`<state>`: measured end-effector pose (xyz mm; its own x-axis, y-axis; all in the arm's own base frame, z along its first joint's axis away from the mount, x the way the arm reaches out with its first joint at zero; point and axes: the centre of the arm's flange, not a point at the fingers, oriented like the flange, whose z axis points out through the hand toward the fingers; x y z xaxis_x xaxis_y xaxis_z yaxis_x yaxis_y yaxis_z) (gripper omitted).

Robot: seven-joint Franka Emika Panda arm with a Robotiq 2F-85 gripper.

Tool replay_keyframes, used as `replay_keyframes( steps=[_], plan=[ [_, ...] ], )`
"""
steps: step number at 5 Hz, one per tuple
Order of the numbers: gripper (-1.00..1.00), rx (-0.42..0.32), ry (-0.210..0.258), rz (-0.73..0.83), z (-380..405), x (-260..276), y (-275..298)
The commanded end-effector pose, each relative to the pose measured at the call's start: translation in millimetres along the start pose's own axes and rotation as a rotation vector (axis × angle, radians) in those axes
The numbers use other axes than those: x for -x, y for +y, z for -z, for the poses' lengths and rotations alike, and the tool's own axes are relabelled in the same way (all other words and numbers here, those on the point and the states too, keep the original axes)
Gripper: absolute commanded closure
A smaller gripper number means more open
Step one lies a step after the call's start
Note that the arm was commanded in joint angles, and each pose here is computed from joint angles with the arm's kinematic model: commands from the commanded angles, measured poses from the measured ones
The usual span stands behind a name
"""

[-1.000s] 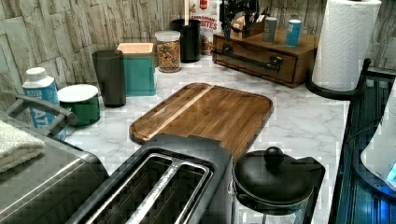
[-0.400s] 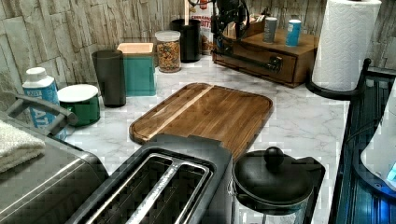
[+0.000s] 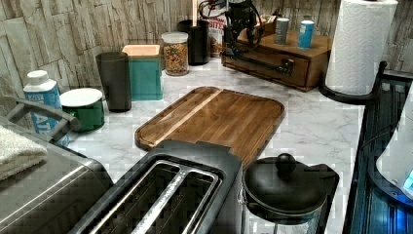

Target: Open the drawer.

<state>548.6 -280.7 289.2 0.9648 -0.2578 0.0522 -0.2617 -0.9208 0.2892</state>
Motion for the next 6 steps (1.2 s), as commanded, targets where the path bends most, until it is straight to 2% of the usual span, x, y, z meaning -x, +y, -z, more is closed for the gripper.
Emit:
replay_keyframes(
  steps=[1, 2, 3, 5, 6],
  plan=[
    [-1.00, -0.070, 0.065, -0.136, 0.5, -6.4, -7.9],
    [-1.00, -0.063, 0.069, -0.108, -18.6, -4.2, -3.1],
    [-1.00, -0.102, 0.037, -0.102, -32.0, -6.8, -5.8],
    [-1.00, -0.094, 0.032, -0.087, -52.3, -4.8, -4.7],
    [-1.00, -0.117, -0.006, -0.093, -55.7, -5.7, -12.2]
  ],
)
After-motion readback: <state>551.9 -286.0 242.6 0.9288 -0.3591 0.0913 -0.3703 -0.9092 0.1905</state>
